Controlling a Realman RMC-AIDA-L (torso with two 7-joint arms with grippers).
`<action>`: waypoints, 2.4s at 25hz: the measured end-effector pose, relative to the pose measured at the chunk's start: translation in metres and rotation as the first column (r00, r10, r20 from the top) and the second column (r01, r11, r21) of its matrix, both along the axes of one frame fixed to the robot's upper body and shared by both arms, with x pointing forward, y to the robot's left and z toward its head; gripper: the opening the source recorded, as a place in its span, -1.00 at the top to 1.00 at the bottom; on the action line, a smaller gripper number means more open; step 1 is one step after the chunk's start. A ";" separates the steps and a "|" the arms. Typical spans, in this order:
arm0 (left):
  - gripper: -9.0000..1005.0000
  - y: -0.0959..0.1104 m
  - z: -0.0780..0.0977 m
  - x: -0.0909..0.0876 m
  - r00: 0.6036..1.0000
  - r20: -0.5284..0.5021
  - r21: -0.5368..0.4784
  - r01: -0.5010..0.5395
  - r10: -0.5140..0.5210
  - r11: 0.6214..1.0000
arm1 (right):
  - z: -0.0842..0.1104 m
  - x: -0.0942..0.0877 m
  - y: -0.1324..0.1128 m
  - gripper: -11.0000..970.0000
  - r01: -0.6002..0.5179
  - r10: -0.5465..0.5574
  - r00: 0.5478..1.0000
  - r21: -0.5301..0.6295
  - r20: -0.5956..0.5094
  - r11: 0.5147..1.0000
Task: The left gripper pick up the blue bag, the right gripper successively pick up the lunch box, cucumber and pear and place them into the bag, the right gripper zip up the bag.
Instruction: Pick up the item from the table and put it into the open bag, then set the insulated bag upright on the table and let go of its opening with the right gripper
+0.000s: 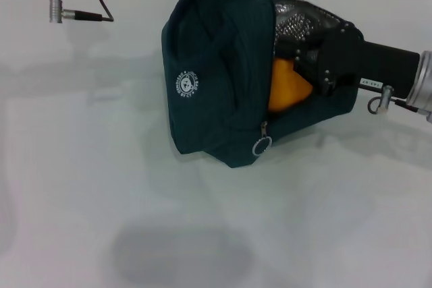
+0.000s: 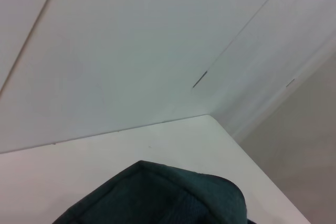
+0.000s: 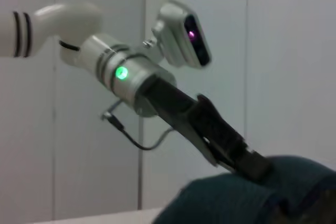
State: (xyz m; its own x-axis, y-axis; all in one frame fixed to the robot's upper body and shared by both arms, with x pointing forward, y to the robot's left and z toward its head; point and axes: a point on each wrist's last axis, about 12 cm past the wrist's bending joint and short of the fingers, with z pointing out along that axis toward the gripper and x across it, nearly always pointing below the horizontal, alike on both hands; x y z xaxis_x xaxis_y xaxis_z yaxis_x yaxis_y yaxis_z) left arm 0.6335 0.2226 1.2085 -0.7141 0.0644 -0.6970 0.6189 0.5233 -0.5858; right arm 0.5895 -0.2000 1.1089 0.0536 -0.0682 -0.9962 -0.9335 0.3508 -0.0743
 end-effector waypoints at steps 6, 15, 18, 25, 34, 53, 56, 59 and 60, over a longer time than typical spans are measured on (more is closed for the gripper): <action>0.87 0.000 0.000 0.000 1.000 -0.002 0.000 0.001 -0.001 1.000 | 0.004 0.004 -0.001 0.77 0.037 -0.036 0.999 0.036 -0.012 0.999; 0.87 0.002 -0.001 0.000 1.000 -0.001 0.002 -0.002 0.002 1.000 | 0.011 0.004 0.001 0.74 0.042 -0.046 0.998 0.103 0.037 0.994; 0.87 0.002 -0.001 0.000 1.000 -0.001 0.002 -0.002 0.002 1.000 | -0.003 0.002 0.004 0.73 0.054 -0.054 0.998 0.041 -0.012 0.998; 0.87 0.000 0.000 0.001 1.000 0.003 0.003 0.001 -0.001 1.000 | -0.015 -0.005 0.009 0.71 0.017 -0.017 0.998 -0.007 -0.058 1.000; 0.87 0.002 -0.001 0.000 1.000 0.002 0.004 -0.002 0.002 1.000 | -0.011 -0.005 0.008 0.68 0.024 -0.018 0.993 0.045 -0.116 0.999; 0.87 0.005 -0.002 0.000 1.000 -0.002 0.006 -0.009 0.009 1.000 | -0.008 -0.014 -0.020 0.10 0.142 -0.103 0.974 0.190 -0.203 0.971; 0.87 0.005 -0.003 0.000 1.000 -0.007 0.005 -0.011 0.011 1.000 | -0.002 -0.028 -0.040 -0.14 0.168 -0.129 0.980 0.292 -0.150 0.942; 0.87 0.009 -0.006 -0.001 1.000 -0.013 0.007 -0.018 0.018 1.000 | -0.008 -0.042 -0.062 -0.38 0.246 -0.214 0.968 0.334 -0.129 0.910; 0.87 0.010 -0.006 -0.001 1.000 -0.015 0.007 -0.020 0.020 1.000 | -0.012 -0.045 -0.068 -0.46 0.279 -0.247 0.960 0.333 -0.134 0.901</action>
